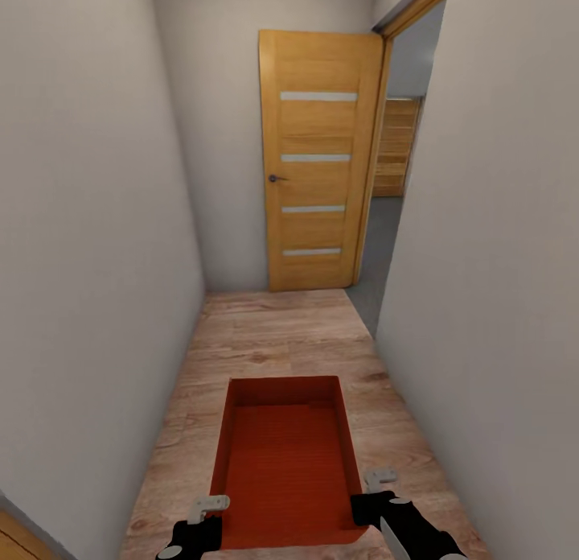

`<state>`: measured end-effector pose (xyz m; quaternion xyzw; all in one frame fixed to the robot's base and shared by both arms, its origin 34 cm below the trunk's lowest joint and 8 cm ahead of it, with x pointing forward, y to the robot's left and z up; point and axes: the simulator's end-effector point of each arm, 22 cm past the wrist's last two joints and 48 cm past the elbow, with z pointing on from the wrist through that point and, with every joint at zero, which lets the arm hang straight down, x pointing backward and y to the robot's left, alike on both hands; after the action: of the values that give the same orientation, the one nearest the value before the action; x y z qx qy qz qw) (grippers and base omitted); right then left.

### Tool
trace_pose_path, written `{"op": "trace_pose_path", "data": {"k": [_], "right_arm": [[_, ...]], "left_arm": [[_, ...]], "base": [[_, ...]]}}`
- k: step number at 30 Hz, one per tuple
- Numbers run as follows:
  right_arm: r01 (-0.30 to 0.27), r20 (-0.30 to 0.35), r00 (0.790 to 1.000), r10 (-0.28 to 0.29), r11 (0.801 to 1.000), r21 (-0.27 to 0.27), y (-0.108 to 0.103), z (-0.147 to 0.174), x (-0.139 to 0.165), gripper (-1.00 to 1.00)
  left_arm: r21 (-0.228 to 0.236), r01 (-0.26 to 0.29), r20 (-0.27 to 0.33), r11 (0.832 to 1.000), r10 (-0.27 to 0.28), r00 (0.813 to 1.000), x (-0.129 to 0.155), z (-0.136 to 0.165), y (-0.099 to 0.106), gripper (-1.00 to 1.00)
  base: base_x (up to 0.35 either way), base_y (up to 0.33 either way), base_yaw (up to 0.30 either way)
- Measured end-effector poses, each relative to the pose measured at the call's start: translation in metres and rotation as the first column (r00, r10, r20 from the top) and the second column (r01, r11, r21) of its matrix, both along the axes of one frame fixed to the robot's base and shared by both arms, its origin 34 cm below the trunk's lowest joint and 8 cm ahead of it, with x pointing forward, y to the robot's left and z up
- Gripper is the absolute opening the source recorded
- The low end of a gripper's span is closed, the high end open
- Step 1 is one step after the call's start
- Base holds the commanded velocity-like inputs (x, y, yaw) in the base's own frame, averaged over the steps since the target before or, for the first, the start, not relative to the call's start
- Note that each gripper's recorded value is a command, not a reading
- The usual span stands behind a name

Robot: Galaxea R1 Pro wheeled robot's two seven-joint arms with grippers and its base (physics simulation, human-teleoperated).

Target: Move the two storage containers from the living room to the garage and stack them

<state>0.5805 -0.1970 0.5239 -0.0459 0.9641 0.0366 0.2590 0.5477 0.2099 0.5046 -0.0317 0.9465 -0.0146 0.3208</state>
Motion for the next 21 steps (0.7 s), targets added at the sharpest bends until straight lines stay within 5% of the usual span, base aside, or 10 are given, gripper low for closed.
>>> {"op": "trace_pose_path", "data": {"k": [21], "right_arm": [[0.000,0.000,1.000,0.000,1.000,0.000,-0.0003,0.0000,0.0000,-1.00]], "left_arm": [[0.000,0.000,0.000,1.000,0.000,1.000,0.0000,0.0000,-0.0003,-1.00]], "base": [[0.343,0.037,0.000]]}}
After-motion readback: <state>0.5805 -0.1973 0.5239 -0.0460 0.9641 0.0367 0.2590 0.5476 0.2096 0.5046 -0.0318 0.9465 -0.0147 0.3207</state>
